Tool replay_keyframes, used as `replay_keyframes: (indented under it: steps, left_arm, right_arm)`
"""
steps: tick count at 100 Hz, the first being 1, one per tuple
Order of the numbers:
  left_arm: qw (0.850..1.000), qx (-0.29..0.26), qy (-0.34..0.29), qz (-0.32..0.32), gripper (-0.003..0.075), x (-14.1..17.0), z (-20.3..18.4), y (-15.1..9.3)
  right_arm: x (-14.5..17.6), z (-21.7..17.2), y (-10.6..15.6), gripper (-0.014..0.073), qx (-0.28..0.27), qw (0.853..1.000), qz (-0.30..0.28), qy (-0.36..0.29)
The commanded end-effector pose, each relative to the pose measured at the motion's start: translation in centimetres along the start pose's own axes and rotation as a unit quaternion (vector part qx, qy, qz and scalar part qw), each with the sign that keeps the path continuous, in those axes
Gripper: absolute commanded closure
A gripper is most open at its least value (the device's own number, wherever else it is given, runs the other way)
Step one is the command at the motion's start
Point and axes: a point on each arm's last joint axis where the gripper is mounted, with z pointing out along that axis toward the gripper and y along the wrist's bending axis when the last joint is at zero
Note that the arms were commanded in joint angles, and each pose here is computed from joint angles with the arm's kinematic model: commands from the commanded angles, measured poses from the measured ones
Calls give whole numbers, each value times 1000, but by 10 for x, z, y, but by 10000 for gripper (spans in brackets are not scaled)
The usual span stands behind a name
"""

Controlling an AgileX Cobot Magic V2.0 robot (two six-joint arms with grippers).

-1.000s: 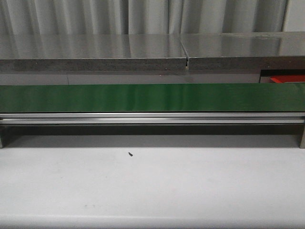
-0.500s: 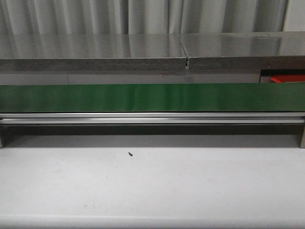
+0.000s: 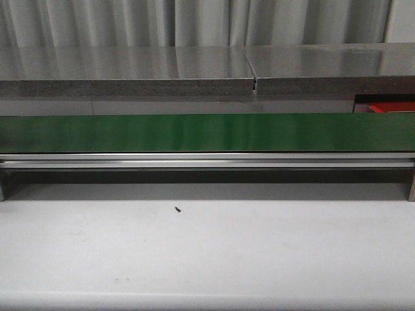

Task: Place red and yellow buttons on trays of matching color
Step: 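Grasp the yellow button with the left gripper and set it on the conveyor, then move the left gripper over a red-capped button on the table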

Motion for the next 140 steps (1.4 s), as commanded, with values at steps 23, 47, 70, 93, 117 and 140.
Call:
replay_keyframes:
  steps: [23,47,70,93,117,140]
  left_arm:
    - [996,19,-85,7,43,-17,-50,-9]
    - [992,13,-120,23,60,-8,-100,-10]
    - [985,-36,-168,-5,60,14,-136,16]
    - [977,-101,-167,-85,60,41,-148,77]
    - [962,-173,-140,-159,60,66,-139,140]
    - [956,-177,-136,-188,60,63,-113,165]
  right_arm:
    - [-8,-2,0,663,-1,999,-5,-48]
    - [-8,-2,0,663,-1,999,-5,-48]
    - [-8,-2,0,663,-1,999,-5,-48]
    - [-8,-2,0,663,-1,999,-5,-48]
    - [-8,-2,0,663,-1,999,-5,-48]
    - [-8,-2,0,663,-1,999,-5,-48]
